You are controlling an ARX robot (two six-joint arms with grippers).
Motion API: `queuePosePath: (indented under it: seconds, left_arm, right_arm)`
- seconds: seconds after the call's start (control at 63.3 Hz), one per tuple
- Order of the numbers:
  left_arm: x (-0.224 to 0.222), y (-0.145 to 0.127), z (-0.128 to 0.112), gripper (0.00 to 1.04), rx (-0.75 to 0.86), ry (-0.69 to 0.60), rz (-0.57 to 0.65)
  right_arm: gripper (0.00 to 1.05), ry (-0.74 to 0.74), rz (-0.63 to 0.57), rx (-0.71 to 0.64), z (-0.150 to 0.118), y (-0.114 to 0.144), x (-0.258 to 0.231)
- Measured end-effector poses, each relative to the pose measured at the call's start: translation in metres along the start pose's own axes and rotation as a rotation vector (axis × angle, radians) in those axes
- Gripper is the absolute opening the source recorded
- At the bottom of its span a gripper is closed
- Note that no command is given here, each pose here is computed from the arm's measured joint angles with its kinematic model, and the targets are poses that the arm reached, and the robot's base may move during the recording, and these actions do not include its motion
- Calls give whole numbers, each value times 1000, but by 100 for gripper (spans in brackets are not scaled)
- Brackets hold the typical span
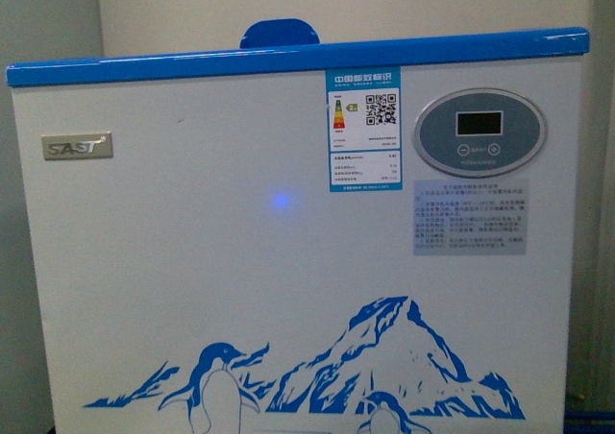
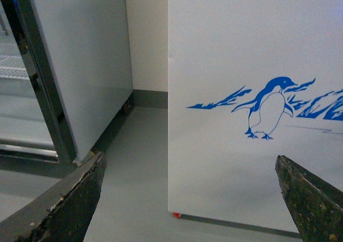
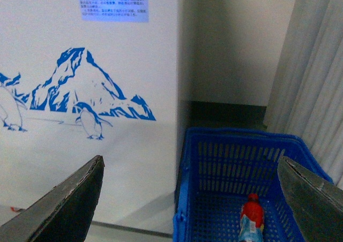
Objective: Put drink in fridge
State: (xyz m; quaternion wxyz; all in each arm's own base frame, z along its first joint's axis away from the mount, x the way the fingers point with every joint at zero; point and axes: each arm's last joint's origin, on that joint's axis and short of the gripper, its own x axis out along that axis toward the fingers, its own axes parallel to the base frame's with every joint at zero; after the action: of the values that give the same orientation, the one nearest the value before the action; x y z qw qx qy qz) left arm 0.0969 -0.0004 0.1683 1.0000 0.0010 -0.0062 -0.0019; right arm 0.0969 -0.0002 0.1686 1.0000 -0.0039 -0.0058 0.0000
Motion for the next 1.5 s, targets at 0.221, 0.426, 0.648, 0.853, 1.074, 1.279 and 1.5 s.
queuePosePath:
  seconds: [0.221,0.426,0.648,0.853,1.074,1.279,1.5]
  left_arm:
    - [0,0,0,97,0,1,0]
    - [0,0,0,97,0,0,0]
    - [0,0,0,97,0,0,0]
    - [0,0,0,97,0,0,0]
    - [0,0,0,97,0,0,0]
    - [0,0,0,97,0,0,0]
    - [0,0,0,97,0,0,0]
  right_arm:
    - [97,0,1,0,0,0,0]
    - [97,518,-408,-58,-7,-13,12]
    - [97,796,-645,-99,-50,-59,90]
    - [97,1020,-705,-124,-131,-85,150]
    - [97,1111,-745,-53,-181,-96,189]
    - [97,1120,-781,62,-220,-104,242]
    - [97,1118,-802,114,-254,-110,291]
